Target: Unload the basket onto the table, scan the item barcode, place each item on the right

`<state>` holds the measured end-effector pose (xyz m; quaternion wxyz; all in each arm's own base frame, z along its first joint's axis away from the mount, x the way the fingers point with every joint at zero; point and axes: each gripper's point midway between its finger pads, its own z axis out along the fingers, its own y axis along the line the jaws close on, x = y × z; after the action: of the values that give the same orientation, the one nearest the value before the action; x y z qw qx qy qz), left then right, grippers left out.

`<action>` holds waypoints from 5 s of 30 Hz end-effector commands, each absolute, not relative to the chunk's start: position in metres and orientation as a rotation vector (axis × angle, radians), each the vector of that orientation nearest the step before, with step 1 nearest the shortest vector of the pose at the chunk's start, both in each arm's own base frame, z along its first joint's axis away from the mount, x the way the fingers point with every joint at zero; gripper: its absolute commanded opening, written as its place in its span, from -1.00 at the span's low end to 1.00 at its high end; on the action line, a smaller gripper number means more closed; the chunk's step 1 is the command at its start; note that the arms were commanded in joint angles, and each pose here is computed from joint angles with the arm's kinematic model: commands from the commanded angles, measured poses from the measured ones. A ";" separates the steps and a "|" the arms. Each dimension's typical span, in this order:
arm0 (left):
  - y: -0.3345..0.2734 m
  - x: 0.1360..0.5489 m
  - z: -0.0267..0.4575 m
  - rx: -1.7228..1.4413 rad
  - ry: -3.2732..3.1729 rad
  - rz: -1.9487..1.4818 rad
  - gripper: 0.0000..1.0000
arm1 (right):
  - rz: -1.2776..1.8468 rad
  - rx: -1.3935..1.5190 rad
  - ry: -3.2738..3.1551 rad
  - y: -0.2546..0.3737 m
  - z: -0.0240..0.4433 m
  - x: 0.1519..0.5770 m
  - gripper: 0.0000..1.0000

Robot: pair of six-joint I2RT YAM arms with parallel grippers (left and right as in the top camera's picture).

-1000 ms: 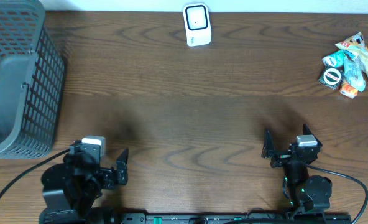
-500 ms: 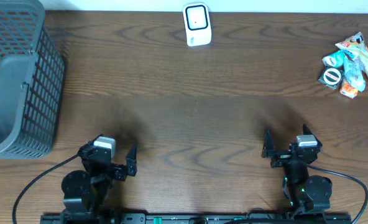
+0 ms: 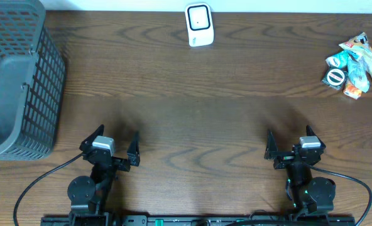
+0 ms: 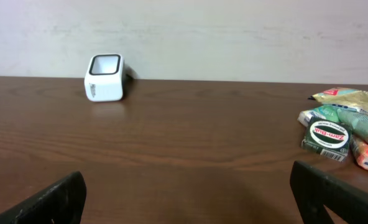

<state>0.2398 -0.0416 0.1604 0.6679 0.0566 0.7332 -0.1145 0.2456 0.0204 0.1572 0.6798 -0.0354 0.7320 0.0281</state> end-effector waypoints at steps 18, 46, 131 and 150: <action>-0.027 0.242 0.141 0.029 1.711 -0.204 0.95 | 0.051 -0.079 1.644 0.019 0.157 0.245 0.99; -0.014 0.243 0.137 -0.011 1.725 -0.106 0.95 | 0.051 -0.080 1.643 0.019 0.157 0.245 0.99; -0.017 0.244 0.138 0.048 1.721 -0.078 0.95 | 0.051 -0.079 1.644 0.019 0.157 0.245 0.99; -0.017 0.244 0.138 0.048 1.721 -0.078 0.95 | 0.052 -0.079 1.643 0.019 0.157 0.245 0.99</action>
<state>0.2441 -0.0134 0.1535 0.6669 0.0088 0.7443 -0.0337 0.2456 0.0204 0.1571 0.6797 -0.0355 0.7321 0.0280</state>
